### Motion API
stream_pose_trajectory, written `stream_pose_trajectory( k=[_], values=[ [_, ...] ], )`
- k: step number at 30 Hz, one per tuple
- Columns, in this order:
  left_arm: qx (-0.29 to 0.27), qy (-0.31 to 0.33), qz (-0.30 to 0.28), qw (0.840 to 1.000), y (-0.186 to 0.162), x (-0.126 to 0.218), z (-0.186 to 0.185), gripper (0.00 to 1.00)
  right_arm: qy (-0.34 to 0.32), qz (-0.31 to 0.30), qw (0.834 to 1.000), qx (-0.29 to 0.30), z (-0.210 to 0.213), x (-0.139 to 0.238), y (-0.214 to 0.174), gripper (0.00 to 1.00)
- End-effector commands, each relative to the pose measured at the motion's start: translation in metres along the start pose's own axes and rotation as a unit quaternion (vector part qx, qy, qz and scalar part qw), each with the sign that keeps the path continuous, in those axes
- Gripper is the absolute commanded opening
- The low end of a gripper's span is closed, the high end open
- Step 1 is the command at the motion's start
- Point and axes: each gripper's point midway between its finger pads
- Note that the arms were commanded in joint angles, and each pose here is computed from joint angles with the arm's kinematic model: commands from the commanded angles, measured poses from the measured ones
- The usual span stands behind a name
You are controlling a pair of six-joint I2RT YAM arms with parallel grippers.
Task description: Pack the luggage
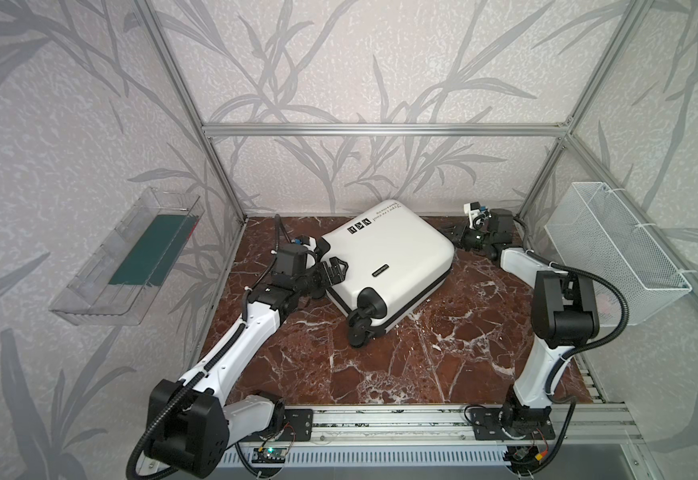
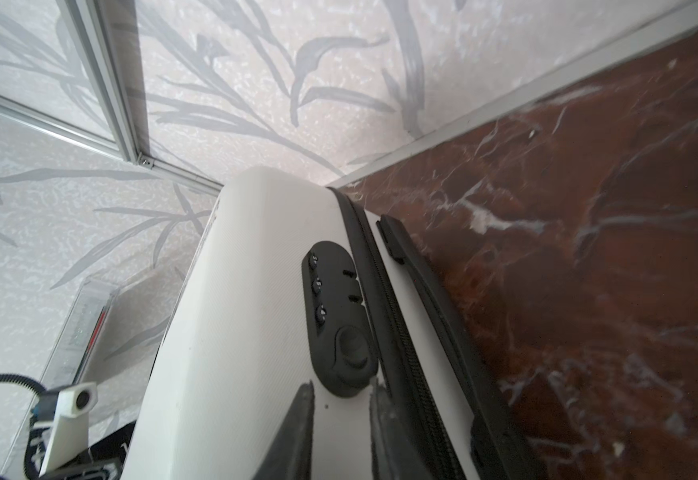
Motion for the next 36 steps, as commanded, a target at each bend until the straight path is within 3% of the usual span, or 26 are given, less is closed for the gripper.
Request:
stream_pose_trajectory(
  k=[1,6,8,17,23,26,30,36],
  values=[
    [-0.011,0.014,-0.022,1.0,0.019,0.0,0.005,0.99,0.043,0.073,0.996,-0.006,0.025,-0.016,-0.07,0.25],
    [-0.016,0.007,-0.028,0.999,0.034,-0.007,0.006,0.99,0.053,0.101,0.993,0.014,0.045,-0.015,-0.138,0.24],
    [-0.02,0.001,-0.018,1.0,0.038,-0.013,0.003,0.99,0.044,0.093,0.995,0.018,0.046,-0.007,-0.148,0.24],
    [-0.015,-0.061,0.014,0.998,0.063,-0.056,-0.031,0.99,-0.071,0.035,0.997,0.015,0.011,0.053,-0.128,0.28],
    [-0.046,-0.094,0.03,0.994,0.082,-0.093,-0.083,0.99,-0.123,-0.01,0.992,0.006,0.001,0.09,-0.11,0.32],
    [-0.066,-0.094,0.037,0.993,0.096,-0.108,-0.105,0.99,-0.166,-0.029,0.986,0.009,-0.004,0.106,-0.105,0.33],
    [-0.077,-0.054,0.023,0.995,0.128,-0.109,-0.101,0.99,-0.223,-0.062,0.973,0.017,-0.008,0.128,-0.093,0.34],
    [-0.079,-0.014,0.013,0.997,0.14,-0.078,-0.077,0.99,-0.332,-0.136,0.933,0.017,-0.025,0.166,-0.066,0.34]
  ],
)
Point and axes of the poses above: each gripper's point midway between its finger pads, its own x axis back along the fingers, its own z axis along the line the jaws close on, y = z × x
